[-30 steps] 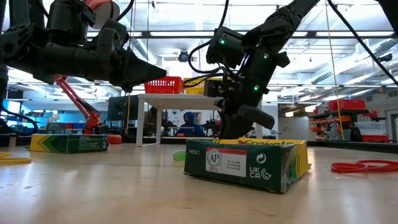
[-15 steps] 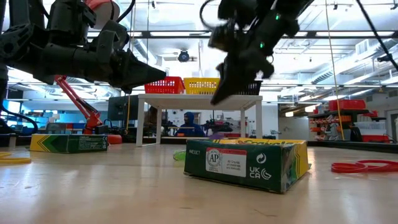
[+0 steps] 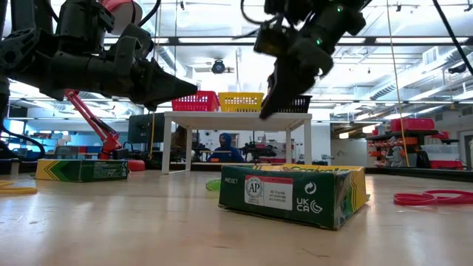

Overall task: Pick & Place Office Desk Supplies
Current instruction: Put the purple spring keychain into the yellow bin on the shelf

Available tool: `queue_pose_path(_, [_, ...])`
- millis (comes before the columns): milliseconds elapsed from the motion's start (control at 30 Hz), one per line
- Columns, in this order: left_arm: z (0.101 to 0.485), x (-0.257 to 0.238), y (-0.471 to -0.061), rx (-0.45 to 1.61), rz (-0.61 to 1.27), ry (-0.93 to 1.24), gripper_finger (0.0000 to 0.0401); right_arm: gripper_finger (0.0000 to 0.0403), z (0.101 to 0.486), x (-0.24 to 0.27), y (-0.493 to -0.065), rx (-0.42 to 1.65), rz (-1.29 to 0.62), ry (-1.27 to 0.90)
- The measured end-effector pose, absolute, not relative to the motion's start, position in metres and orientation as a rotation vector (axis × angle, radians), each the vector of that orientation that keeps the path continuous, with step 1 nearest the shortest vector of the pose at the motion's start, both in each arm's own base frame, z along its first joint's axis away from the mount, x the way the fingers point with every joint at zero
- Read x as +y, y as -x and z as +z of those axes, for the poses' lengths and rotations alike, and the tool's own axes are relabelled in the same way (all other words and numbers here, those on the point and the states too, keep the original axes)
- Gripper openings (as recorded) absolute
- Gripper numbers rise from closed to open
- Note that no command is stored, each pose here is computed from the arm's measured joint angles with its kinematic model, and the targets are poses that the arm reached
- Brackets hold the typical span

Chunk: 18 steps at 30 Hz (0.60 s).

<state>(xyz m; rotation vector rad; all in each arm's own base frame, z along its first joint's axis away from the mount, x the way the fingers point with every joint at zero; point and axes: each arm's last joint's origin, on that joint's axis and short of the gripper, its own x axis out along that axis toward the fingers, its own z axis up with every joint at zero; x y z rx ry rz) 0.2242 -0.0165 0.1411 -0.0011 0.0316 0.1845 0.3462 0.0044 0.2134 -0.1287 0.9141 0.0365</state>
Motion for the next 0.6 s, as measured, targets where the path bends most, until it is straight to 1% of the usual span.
queue_pose_path(167, [0.142,-0.016,-0.224,0.027,0.185,0.002,0.0016,0.0136,0.18,0.021,-0.355,1.007,0.065,0.15])
queue_pose_path(267, [0.142,-0.016,-0.224,0.025,0.185,0.003,0.0016,0.0153,0.163,0.021,-0.359,1.057,0.016,0.186])
queue_pose_path(500, [0.142,-0.016,-0.224,0.025,0.185,0.006,0.0016,0.0157,0.143,0.015,-0.364,1.099,-0.004,0.194])
queue_pose_path(600, [0.142,-0.016,-0.224,0.025,0.185,0.006,0.0016,0.0147,0.143,0.015,-0.365,1.098,0.007,0.21])
